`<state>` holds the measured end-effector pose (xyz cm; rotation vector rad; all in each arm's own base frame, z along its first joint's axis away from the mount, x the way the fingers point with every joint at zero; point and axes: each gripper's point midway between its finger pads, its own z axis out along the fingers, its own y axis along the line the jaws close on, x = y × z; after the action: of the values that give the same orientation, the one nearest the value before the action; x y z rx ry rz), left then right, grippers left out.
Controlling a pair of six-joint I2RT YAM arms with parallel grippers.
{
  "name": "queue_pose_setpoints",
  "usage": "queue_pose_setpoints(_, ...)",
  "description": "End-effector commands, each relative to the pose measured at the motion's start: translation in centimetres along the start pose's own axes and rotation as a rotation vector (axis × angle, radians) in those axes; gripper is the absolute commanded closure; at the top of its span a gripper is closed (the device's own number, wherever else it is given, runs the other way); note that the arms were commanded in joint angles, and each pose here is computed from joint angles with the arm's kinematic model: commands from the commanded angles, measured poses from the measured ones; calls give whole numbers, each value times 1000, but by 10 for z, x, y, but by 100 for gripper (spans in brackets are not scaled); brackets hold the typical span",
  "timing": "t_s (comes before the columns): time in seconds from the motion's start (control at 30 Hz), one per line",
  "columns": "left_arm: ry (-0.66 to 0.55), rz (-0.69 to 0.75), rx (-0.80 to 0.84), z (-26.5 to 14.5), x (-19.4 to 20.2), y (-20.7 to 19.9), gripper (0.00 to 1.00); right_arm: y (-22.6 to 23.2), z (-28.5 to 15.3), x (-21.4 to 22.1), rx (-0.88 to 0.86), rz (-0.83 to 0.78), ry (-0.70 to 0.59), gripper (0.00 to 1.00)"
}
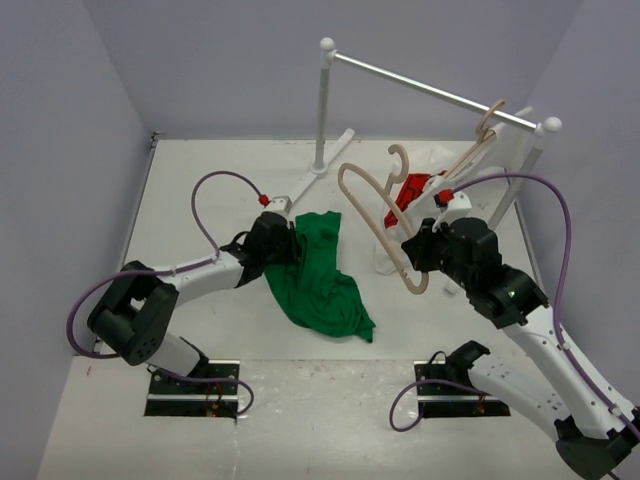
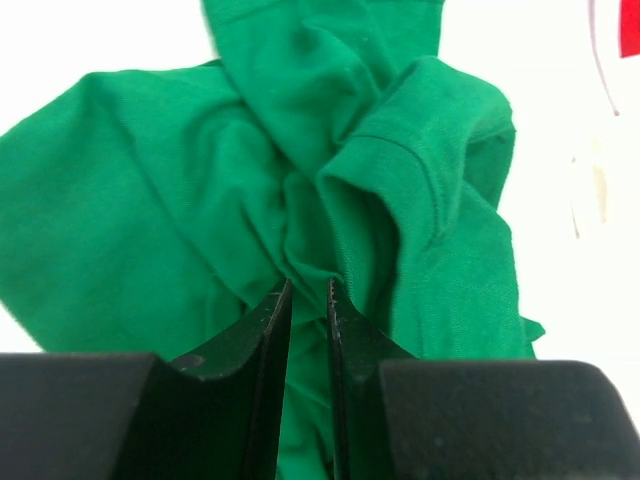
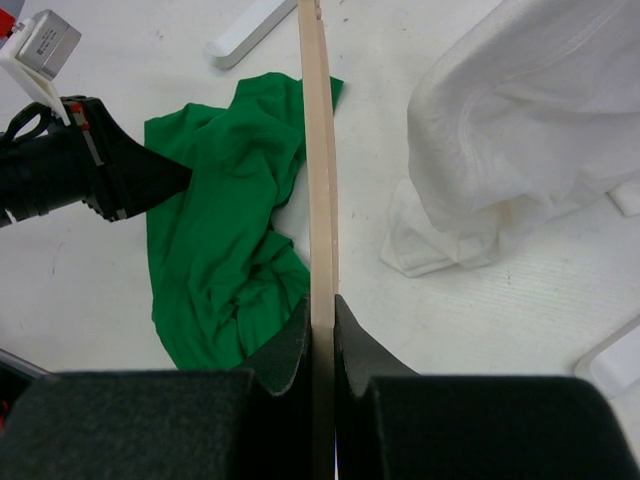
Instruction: Place the t-shirt on the hanger
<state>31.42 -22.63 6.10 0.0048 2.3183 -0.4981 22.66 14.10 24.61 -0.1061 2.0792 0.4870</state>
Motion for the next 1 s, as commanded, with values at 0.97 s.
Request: queue_pose_setpoints(0.97, -103, -73, 114, 11, -48, -19, 82, 8, 9, -5, -38, -10, -14, 100)
